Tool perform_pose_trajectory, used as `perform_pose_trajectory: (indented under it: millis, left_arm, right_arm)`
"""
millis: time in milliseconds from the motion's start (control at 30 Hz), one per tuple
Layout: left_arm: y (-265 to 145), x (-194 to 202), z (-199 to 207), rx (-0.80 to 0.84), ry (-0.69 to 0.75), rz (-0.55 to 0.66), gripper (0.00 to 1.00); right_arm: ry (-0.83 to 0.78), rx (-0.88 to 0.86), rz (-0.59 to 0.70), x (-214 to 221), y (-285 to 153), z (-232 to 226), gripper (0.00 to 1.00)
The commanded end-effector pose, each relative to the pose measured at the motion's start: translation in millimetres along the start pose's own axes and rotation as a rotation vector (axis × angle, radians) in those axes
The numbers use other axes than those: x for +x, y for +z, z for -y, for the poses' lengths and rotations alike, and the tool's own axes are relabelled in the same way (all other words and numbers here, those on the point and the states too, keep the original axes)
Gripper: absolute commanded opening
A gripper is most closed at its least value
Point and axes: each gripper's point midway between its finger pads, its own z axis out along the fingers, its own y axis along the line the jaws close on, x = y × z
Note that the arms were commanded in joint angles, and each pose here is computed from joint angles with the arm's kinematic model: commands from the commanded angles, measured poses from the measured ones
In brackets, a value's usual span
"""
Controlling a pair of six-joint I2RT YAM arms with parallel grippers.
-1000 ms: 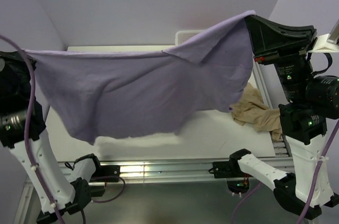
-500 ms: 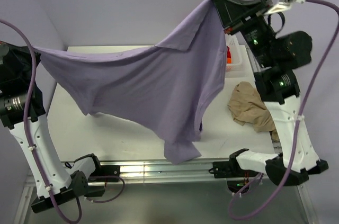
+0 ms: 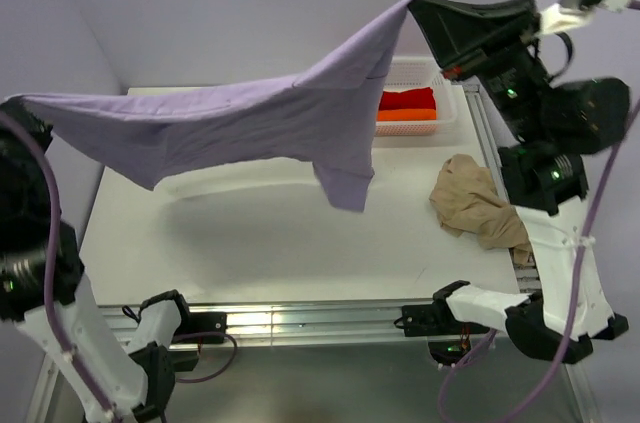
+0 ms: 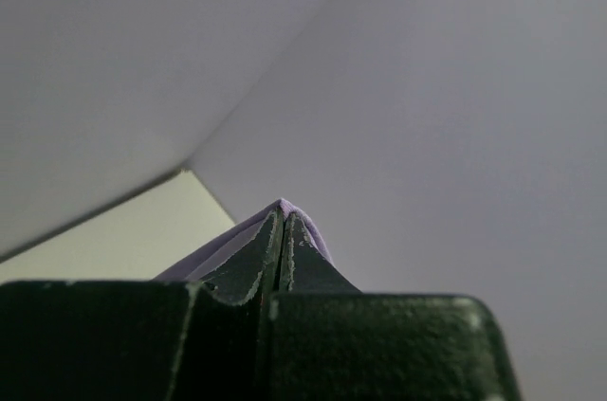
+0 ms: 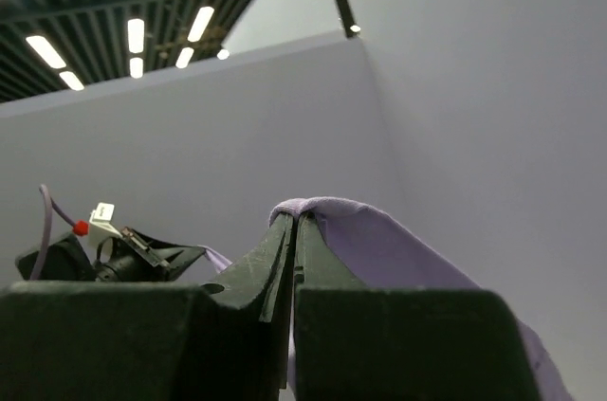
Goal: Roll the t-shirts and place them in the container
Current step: Flatten the tshirt
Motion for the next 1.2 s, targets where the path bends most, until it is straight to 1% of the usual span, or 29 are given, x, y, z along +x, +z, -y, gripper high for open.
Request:
perform_pose_trajectory:
  millis: [0,100,200,300,400,500,667,700,767,800,867,900,967,1000,1033,1067,1133,1167]
  left_arm:
    - [-58.1,-54.4,2.5,0.015,-0.024,0.181,0.00]
    - [-82.0,-61.7,-0.9,0.018,-0.038,0.200,0.00]
    - [-96.8,-65.1,-2.0,0.032,-0.053,0.212,0.00]
    - [-100.8,-67.3,-0.5,0.036,-0.057,0.210,0.00]
    - [-98.1,-67.2,0.9,0.034,-0.058,0.198,0.00]
    - [-90.1,-66.9,0.9,0.026,-0.066,0.198,0.00]
    - [-63.7,-53.4,-6.8,-0.023,-0.042,0.167,0.00]
    - [-52.2,-40.7,-14.7,-0.056,-0.025,0.140,0.00]
    - [-39.3,-27.8,-18.3,-0.060,-0.019,0.124,0.00]
    - [-25.7,-5.4,-29.5,-0.087,0.001,0.080,0.00]
    - [-10.7,12.7,-35.9,-0.094,0.004,0.058,0.00]
    - [2.9,38.2,-51.1,-0.134,0.028,0.008,0.00]
    - [18.5,60.0,-62.4,-0.161,0.036,-0.023,0.00]
    - [30.1,84.5,-78.0,-0.201,0.057,-0.070,0.00]
    - [36.6,95.2,-84.3,-0.218,0.060,-0.086,0.00]
    - [44.9,112.4,-96.0,-0.243,0.069,-0.109,0.00]
    - [60.1,134.6,-108.3,-0.280,0.074,-0.144,0.00]
    - [73.5,153.7,-118.3,-0.301,0.083,-0.175,0.00]
  right_arm:
    - [-0.021,-0.190,0.132,-58.5,-29.9,-76.8,0.00]
    - [-0.005,-0.225,0.141,-67.3,-43.9,-95.1,0.00]
    - [-0.010,-0.244,0.169,-79.6,-59.8,-110.6,0.00]
    - [-0.030,-0.259,0.200,-95.3,-74.4,-126.7,0.00]
    - [-0.040,-0.251,0.214,-108.3,-78.1,-134.9,0.00]
    - [-0.028,-0.229,0.201,-110.5,-65.2,-129.1,0.00]
    - [0.059,-0.158,0.112,-81.8,-29.7,-93.8,0.00]
    - [0.082,-0.128,0.079,-64.0,-21.5,-77.1,0.00]
    - [0.122,-0.088,0.057,-44.8,-15.5,-57.9,0.00]
    - [0.142,-0.058,0.029,-22.0,-9.7,-37.9,0.00]
    - [0.168,-0.026,0.012,-2.4,-6.5,-19.7,0.00]
    - [0.197,0.027,-0.029,25.5,-4.5,4.1,0.00]
    - [0.220,0.062,-0.057,53.1,-0.6,27.1,0.00]
    - [0.248,0.114,-0.096,82.6,-2.2,49.8,0.00]
    - [0.257,0.126,-0.102,94.9,-0.6,60.6,0.00]
    - [0.285,0.177,-0.154,129.9,-2.2,86.2,0.00]
    - [0.313,0.202,-0.167,158.0,0.2,107.6,0.00]
    - [0.344,0.254,-0.219,195.9,-3.2,134.1,0.00]
